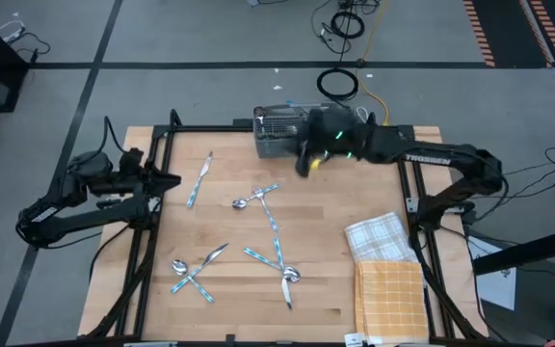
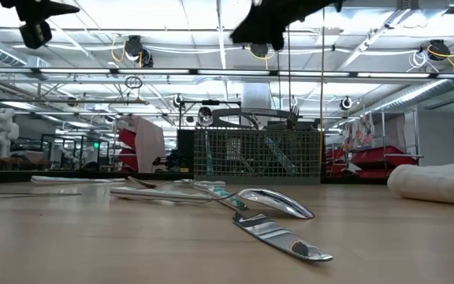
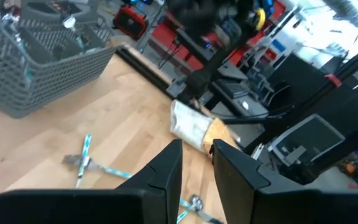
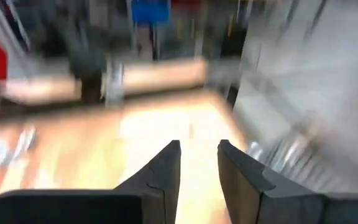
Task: Sort silverware
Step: Put the blue fork into the gray silverware basket
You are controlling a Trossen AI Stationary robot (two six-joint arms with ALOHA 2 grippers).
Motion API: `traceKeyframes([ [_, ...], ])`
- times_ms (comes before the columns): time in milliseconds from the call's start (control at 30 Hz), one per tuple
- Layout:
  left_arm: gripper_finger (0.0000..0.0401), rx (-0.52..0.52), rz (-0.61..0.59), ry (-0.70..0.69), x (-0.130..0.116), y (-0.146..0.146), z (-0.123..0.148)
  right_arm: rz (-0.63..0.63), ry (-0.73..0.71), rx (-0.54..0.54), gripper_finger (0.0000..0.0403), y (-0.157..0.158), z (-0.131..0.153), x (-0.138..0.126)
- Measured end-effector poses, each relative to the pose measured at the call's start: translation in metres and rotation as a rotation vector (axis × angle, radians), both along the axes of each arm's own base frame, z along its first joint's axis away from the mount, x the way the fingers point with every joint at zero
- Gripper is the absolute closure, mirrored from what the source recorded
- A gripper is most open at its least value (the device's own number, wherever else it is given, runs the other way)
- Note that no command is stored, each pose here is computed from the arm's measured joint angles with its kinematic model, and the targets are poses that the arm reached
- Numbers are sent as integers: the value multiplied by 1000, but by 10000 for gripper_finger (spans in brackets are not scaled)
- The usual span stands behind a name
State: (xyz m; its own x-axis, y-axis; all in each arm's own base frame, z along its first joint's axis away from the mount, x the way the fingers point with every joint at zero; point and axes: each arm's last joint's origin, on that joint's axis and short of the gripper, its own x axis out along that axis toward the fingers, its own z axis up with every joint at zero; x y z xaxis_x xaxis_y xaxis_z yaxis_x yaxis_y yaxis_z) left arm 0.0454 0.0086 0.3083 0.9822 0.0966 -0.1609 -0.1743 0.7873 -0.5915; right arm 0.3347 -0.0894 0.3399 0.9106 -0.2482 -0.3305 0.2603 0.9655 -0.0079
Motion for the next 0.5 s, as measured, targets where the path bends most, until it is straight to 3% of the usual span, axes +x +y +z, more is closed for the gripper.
traceKeyframes([
  [133,306,0,3,24,0,0,-2,-98,222,158,307,33,-47,19],
  [267,306,2,6,22,0,0,-2,-196,233,296,305,54,-75,39],
  [367,306,2,6,22,0,0,-2,-246,313,398,291,62,-115,54],
  [500,306,2,5,23,0,0,-2,-286,356,455,260,68,-143,71],
])
